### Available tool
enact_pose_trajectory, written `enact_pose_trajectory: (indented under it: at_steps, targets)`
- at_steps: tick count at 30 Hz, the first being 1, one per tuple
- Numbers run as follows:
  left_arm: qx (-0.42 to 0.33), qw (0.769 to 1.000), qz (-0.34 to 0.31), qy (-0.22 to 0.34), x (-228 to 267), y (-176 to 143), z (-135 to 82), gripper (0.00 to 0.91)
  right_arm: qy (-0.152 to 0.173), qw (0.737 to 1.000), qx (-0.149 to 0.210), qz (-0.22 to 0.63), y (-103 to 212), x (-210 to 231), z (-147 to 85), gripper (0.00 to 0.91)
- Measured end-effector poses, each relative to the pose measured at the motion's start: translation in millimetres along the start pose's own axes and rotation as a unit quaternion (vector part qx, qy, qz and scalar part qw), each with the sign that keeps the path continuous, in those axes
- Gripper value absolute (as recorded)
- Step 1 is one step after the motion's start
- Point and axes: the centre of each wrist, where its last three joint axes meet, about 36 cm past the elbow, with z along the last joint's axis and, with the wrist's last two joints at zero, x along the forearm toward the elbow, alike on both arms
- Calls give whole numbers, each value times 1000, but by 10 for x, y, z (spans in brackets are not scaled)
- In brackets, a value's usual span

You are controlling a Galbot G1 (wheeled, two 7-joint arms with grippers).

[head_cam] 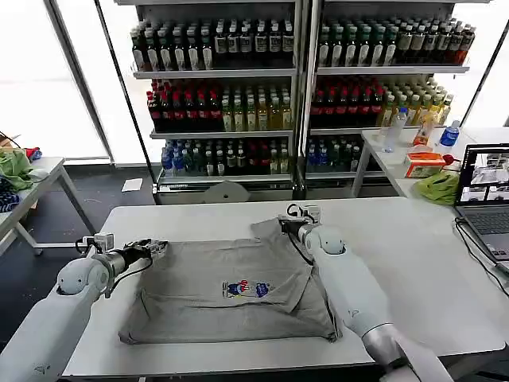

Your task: Fold and organize the clothes.

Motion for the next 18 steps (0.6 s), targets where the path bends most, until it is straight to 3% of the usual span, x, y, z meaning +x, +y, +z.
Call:
enact_pose_trajectory:
  at_steps: [18]
  targets:
    - [5,1000,17,-3,25,-22,-4,10,-2,1000,-2,-6,56,7,40,0]
